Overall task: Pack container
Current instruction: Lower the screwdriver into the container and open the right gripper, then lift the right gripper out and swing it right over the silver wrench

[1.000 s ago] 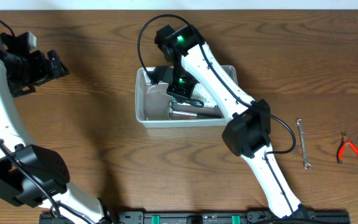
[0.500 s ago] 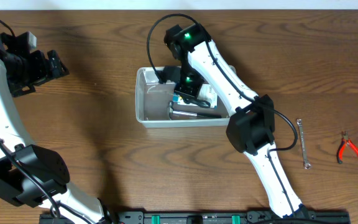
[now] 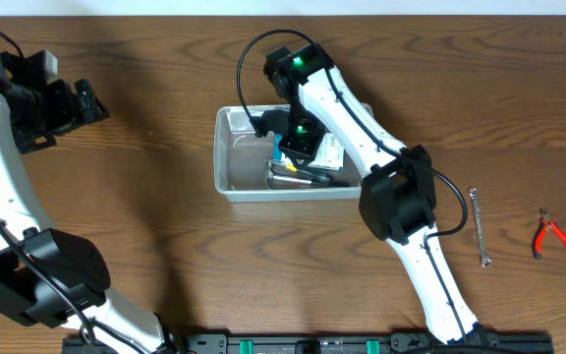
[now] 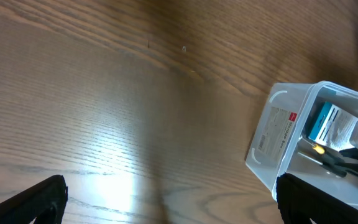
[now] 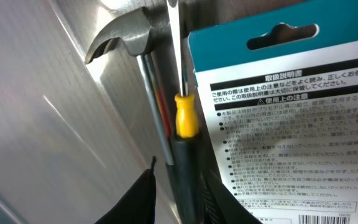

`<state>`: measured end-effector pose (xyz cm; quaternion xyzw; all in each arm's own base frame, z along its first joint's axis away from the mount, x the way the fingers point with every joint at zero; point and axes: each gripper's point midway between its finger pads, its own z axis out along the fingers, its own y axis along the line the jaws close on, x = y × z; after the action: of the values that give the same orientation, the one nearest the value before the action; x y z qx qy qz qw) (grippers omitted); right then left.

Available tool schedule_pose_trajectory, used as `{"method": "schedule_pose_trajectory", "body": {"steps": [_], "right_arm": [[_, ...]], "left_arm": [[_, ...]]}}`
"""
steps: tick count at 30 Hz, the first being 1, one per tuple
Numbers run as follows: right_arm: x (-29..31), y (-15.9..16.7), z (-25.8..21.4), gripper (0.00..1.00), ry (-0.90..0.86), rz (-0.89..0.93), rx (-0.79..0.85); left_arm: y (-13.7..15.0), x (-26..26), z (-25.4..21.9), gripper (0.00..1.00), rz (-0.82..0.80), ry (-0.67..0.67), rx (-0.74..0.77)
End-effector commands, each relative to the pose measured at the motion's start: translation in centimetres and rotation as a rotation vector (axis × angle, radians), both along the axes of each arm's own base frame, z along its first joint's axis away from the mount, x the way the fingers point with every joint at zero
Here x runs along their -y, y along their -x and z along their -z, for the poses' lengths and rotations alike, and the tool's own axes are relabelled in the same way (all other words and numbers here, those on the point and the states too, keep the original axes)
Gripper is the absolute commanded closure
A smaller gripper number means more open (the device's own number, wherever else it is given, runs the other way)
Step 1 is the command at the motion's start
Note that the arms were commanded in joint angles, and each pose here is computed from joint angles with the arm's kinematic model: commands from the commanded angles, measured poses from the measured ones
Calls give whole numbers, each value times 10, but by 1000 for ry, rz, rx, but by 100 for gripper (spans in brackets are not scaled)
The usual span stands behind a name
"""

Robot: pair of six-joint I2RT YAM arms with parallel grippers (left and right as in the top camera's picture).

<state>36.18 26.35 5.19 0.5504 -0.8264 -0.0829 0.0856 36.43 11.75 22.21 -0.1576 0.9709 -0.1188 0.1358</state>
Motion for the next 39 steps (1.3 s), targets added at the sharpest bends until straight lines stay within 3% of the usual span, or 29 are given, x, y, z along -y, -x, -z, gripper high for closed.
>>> {"method": "schedule_pose_trajectory", "body": {"steps": [1, 9, 12, 14, 16, 17, 18, 19, 25, 30, 34, 39], "right_arm": [[-1, -1, -12, 75, -29, -7, 15], [-1, -1, -15, 75, -30, -2, 17], [2, 0, -28, 68, -24, 3, 26], [7, -8, -43, 51, 1, 37, 82], [12, -17, -66, 41, 4, 68, 161], [15, -21, -77, 27, -1, 75, 194], [17, -23, -90, 4, -11, 79, 227], [21, -25, -105, 1, -25, 86, 264], [60, -27, -195, 1, -84, 192, 470], [109, -23, -255, 1, -135, 426, 591], [145, -17, -285, 1, -167, 626, 643], [173, 2, -303, 1, -171, 724, 669]], "left_arm": [[0, -2, 5, 2, 3, -7, -14], [0, -2, 5, 2, 3, -7, -14], [0, -2, 5, 2, 3, -7, -14], [0, -2, 5, 2, 3, -7, -14], [0, -2, 5, 2, 3, -7, -14], [0, -2, 5, 2, 4, -7, -14], [0, -2, 5, 2, 3, -7, -14], [0, -2, 5, 2, 3, -7, -14], [0, -2, 5, 2, 3, -7, -14], [0, -2, 5, 2, 3, -7, -14], [0, -2, 5, 2, 3, -7, -14], [0, -2, 5, 2, 3, -7, -14]]}}
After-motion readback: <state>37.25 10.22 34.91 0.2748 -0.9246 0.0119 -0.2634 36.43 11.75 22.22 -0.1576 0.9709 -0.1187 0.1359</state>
